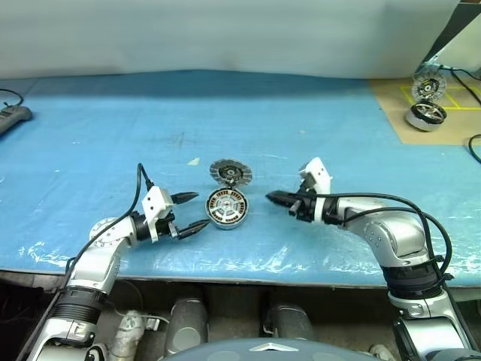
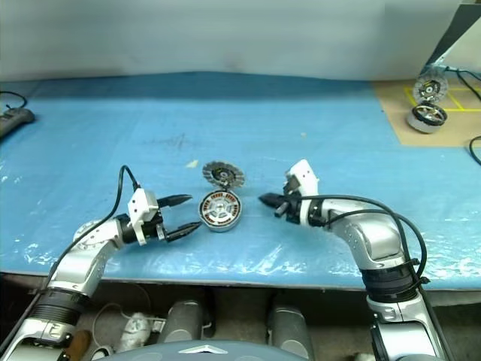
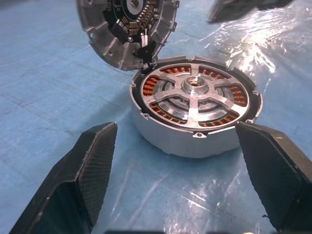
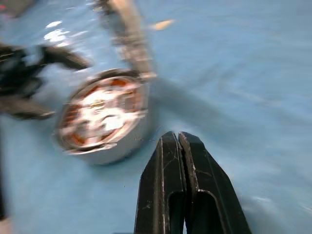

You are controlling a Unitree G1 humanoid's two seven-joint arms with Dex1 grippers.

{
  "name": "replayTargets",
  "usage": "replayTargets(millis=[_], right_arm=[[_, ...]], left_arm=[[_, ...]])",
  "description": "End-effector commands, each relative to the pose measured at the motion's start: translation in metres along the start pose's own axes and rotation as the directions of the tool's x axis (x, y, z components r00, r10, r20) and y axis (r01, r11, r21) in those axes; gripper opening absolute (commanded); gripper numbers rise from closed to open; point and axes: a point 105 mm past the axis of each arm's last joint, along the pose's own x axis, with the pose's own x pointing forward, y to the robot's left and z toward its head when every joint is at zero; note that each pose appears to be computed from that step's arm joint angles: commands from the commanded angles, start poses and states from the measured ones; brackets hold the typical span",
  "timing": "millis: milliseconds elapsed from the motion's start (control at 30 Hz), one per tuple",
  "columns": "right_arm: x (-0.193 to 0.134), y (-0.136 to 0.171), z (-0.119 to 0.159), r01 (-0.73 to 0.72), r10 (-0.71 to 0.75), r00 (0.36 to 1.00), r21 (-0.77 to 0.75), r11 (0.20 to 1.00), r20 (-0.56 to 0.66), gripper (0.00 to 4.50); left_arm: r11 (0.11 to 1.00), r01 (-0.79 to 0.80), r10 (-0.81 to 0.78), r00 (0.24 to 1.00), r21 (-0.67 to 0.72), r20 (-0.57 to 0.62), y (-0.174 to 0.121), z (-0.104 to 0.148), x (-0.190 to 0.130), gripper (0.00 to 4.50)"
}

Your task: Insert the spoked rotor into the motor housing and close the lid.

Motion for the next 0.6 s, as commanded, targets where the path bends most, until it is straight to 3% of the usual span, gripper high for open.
replayTargets(millis=[33,333,600], right_arm=[[0.004,-0.019,0.036,0.127,-0.12,0.984,-0.039,0.991,0.134,0.04],[0.055,0.033,0.075,-0.129,0.14,0.97,-0.07,0.989,0.199,0.04],[0.055,0.08,0.071,-0.432,0.449,0.891,-0.186,0.883,0.063,0.04]], left_arm=[[0.999,0.013,-0.014,1.0,0.032,0.02,0.002,0.005,-0.001,4.16],[0.998,0.042,-0.042,0.999,0.046,0.017,0.006,0.004,0.003,4.16],[0.997,0.063,-0.063,0.998,0.041,0.0,0.005,0.002,-0.004,4.16]])
